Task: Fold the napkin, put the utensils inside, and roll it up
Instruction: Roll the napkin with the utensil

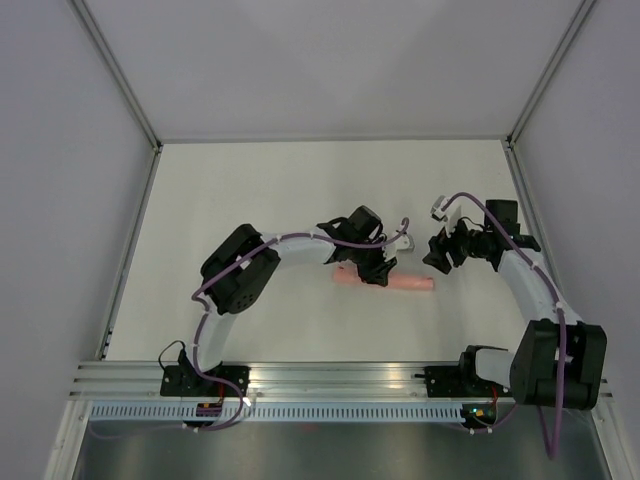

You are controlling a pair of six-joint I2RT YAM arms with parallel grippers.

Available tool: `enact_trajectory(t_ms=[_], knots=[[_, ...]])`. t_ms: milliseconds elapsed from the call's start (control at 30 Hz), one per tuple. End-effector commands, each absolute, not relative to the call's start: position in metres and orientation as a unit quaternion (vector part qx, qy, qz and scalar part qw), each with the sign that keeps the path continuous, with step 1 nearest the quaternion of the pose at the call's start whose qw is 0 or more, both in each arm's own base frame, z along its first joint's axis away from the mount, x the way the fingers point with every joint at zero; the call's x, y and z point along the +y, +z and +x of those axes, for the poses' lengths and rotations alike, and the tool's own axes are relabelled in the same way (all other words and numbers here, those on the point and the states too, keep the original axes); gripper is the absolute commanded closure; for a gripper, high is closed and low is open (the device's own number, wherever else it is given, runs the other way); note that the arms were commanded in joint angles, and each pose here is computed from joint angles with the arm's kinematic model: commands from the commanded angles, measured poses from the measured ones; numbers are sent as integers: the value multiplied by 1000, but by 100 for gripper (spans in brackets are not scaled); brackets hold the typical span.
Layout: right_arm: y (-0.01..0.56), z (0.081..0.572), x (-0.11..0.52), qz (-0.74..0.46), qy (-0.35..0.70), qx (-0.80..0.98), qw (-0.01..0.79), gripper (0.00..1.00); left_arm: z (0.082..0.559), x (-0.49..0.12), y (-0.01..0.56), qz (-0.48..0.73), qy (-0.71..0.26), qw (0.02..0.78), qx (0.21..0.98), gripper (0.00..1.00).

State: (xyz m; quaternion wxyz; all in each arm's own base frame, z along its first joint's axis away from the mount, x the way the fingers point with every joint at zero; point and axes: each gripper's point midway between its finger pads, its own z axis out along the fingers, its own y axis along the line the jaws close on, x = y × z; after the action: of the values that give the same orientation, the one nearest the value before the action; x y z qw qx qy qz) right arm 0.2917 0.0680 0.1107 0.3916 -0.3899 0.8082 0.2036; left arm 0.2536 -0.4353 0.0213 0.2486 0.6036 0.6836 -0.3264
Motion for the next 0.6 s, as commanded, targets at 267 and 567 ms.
enact_trajectory(t_ms=[267, 567], knots=[[96, 259, 108, -520, 136, 720, 439, 29, 212, -409, -19, 523, -416, -1, 744, 64], [63, 247, 139, -581, 92, 698, 408, 29, 224, -419, -12, 496, -439, -25, 749, 62]])
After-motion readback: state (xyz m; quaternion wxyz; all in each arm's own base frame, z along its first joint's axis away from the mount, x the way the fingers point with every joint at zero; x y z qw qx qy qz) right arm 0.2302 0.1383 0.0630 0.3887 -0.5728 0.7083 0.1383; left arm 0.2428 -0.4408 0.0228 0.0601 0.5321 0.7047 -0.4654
